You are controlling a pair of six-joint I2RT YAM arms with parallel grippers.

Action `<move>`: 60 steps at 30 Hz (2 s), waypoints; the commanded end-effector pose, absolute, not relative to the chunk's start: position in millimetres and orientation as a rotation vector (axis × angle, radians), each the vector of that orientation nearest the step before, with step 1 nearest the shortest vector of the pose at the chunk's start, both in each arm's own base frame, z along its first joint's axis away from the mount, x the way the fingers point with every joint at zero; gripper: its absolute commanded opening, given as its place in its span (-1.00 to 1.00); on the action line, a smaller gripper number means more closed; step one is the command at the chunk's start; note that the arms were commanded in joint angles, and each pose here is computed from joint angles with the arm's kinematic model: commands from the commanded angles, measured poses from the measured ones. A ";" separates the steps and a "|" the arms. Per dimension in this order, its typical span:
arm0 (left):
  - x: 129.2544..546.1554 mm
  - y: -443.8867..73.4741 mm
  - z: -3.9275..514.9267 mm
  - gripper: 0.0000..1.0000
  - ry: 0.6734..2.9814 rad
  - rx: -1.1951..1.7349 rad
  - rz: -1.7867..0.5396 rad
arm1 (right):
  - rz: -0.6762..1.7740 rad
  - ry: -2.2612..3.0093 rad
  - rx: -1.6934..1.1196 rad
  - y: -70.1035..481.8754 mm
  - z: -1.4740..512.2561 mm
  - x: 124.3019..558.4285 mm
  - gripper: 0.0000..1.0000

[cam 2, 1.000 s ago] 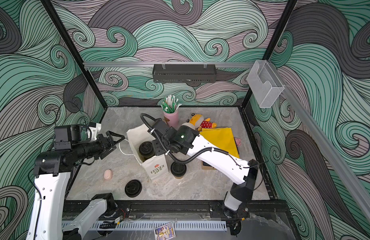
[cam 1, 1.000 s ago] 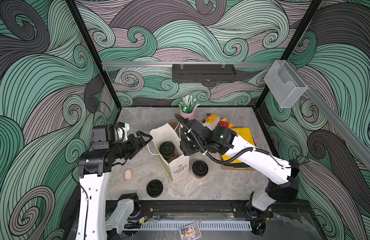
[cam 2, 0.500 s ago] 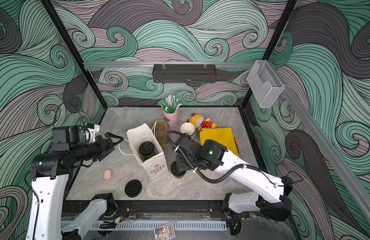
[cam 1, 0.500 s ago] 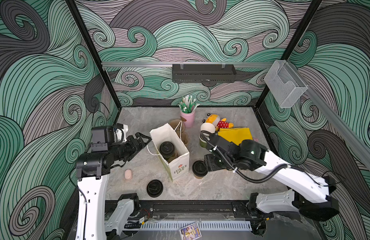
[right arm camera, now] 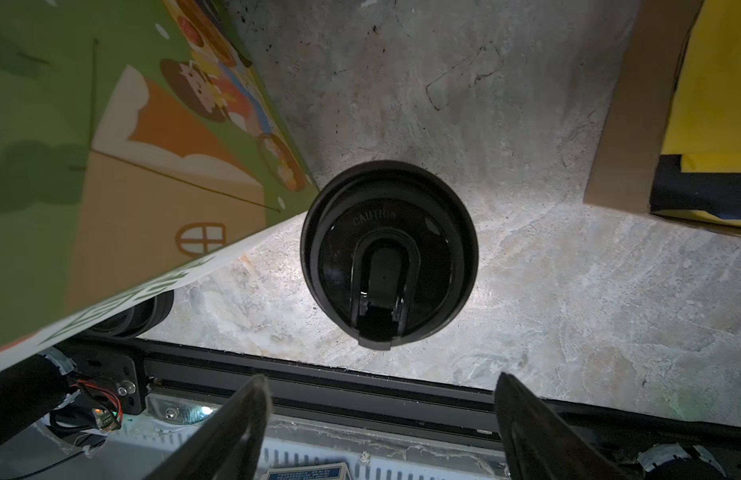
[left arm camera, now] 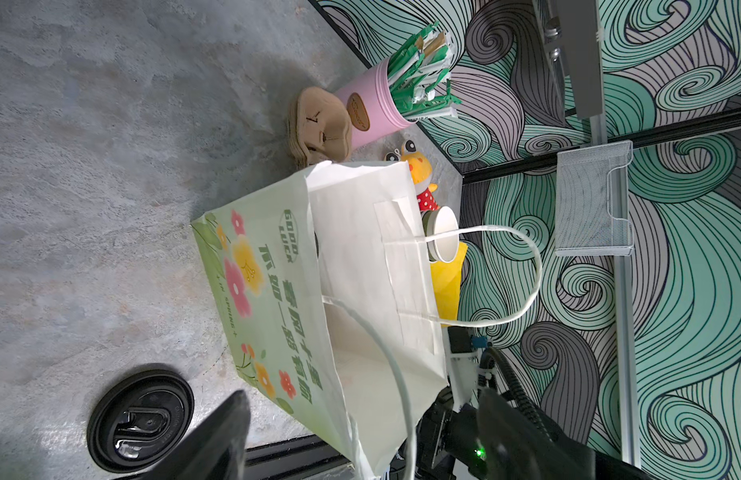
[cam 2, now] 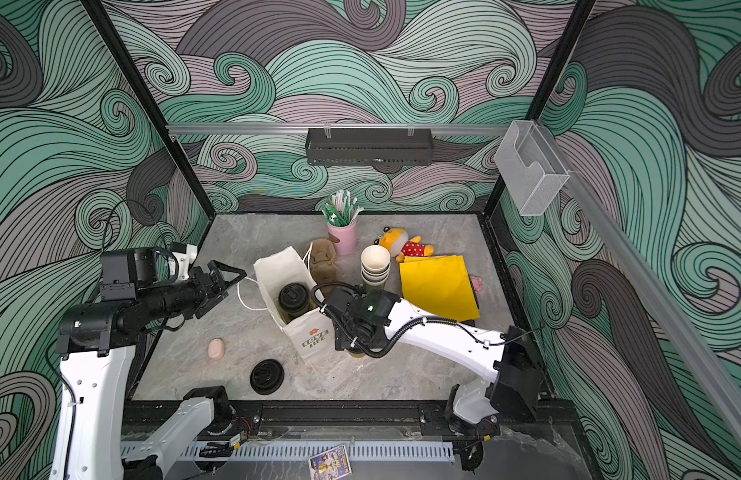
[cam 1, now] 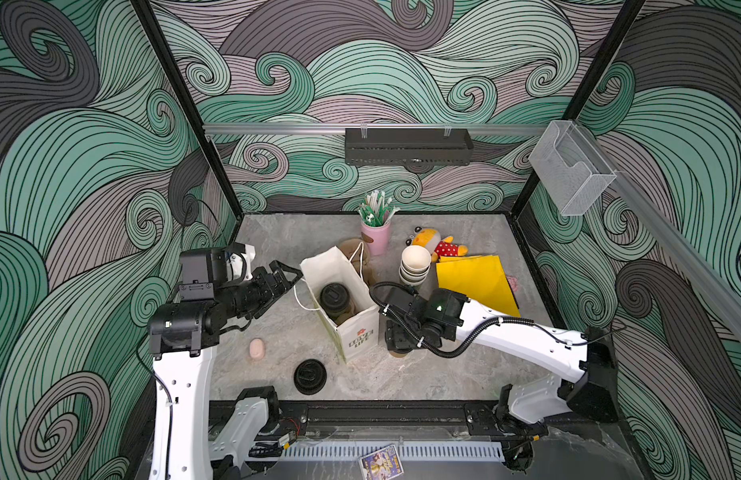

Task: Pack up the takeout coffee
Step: 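Release the cup and move the right gripper toward another lidded cup, then grasp the black-lidded cup on the table with the right gripper and lift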

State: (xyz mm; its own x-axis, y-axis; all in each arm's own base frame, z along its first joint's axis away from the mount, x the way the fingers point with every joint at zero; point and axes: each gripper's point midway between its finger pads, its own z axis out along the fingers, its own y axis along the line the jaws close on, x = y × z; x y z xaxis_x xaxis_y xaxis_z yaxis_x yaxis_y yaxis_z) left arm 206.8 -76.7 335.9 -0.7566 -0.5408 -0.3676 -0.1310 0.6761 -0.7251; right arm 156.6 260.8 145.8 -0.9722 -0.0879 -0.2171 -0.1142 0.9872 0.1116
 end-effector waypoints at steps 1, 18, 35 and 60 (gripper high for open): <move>207.2 -77.3 341.7 0.76 2.299 -0.499 -0.939 | 0.152 2.930 -0.121 257.8 135.9 161.5 0.74; 207.4 -78.2 340.7 0.76 2.295 -0.500 -0.948 | 0.088 2.986 -0.164 263.8 111.6 171.7 0.64; 207.1 -78.2 339.0 0.76 2.299 -0.502 -0.949 | 0.050 2.990 -0.151 264.1 105.0 177.9 0.58; 202.9 -80.1 330.8 0.76 2.316 -0.514 -0.965 | -0.022 2.984 -0.143 260.3 95.5 185.1 0.49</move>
State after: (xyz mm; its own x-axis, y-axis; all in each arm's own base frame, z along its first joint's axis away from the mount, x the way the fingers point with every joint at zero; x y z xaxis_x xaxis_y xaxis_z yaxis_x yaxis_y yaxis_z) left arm 206.1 -77.0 328.6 -0.7576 -0.5503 -0.3510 -0.1461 0.6671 -0.7305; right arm 182.4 268.0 103.6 -0.9810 -0.1022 -0.1649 -0.1090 0.9935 0.0328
